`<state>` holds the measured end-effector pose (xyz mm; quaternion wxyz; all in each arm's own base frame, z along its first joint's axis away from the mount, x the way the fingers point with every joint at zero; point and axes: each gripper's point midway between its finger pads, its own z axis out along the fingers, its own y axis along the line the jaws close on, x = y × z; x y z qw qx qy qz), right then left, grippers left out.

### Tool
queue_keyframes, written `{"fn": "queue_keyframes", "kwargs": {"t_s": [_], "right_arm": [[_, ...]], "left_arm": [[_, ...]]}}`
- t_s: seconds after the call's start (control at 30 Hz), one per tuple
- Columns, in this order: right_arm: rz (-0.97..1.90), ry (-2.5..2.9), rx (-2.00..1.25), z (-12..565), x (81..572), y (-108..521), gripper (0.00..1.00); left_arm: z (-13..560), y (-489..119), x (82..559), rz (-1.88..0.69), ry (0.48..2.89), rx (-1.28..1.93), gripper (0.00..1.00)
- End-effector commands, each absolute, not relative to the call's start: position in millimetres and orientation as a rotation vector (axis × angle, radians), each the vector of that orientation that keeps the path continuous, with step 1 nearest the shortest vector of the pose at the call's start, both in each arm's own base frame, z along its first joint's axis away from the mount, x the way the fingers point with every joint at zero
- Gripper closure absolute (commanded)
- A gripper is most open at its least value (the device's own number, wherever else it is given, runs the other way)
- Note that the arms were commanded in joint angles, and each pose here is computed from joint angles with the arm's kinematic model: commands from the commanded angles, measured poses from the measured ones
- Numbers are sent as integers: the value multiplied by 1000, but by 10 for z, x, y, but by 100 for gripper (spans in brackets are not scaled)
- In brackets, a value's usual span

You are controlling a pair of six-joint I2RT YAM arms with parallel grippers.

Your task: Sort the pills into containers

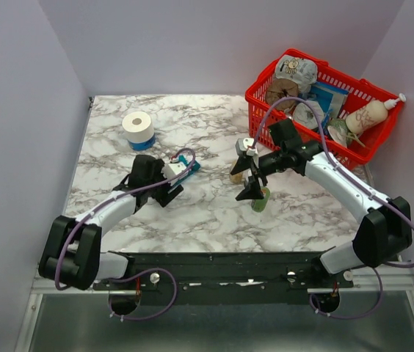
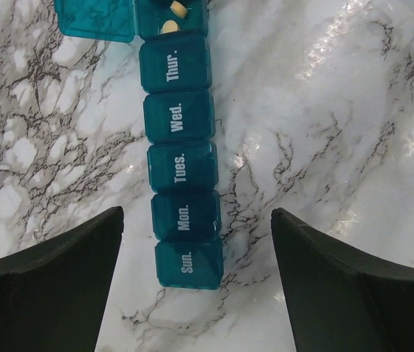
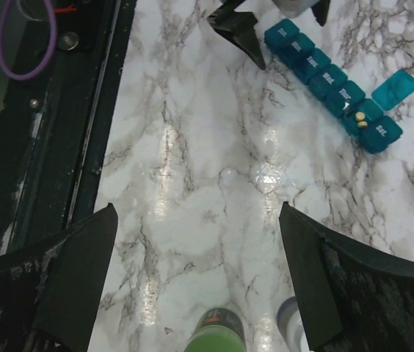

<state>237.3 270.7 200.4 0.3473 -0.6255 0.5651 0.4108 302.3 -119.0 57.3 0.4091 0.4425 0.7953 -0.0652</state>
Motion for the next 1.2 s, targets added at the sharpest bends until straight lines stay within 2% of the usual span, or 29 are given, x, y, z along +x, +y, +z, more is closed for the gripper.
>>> {"fn": "queue_keyframes", "kwargs": {"t_s": [0.0, 0.23, 0.47, 0.57, 0.63, 0.7, 0.8, 0.93, 1.0, 1.03, 1.13, 1.17], "right_arm": [[1155, 1346, -1621, 2166, 2162, 2718, 0], [1131, 1340, -1617, 2198, 2168, 2709, 0], [1120, 1348, -1617, 2195, 2178, 2701, 0], [1117, 1354, -1617, 2182, 2188, 2701, 0], [1123, 1356, -1616, 2172, 2188, 2705, 0], [1119, 1354, -1617, 2174, 2186, 2702, 0], [1112, 1357, -1619, 2162, 2193, 2697, 0], [1097, 1351, -1627, 2151, 2193, 2687, 0], [1081, 1343, -1636, 2131, 2198, 2678, 0], [1065, 1347, -1643, 2105, 2207, 2666, 0], [1030, 1317, -1672, 2051, 2199, 2639, 0], [1022, 1300, -1683, 2041, 2196, 2636, 0]], "left_arm": [[613, -1230, 3188, -172, 2009, 1172, 12], [404, -1184, 3247, -168, 2155, 1158, 22], [245, -1183, 3203, -43, 2196, 1216, 23], [193, -1132, 3193, 4, 2216, 1218, 29], [176, -1112, 3200, 18, 2227, 1218, 38], [124, -1088, 3171, 22, 2250, 1227, 40], [101, -1089, 3161, 21, 2259, 1240, 50], [104, -1096, 3159, 16, 2252, 1250, 75], [147, -1118, 3160, 6, 2230, 1253, 83], [151, -1130, 3136, -1, 2223, 1261, 91], [223, -1155, 3074, -10, 2184, 1283, 100], [304, -1180, 3075, -14, 2149, 1278, 100]]}}
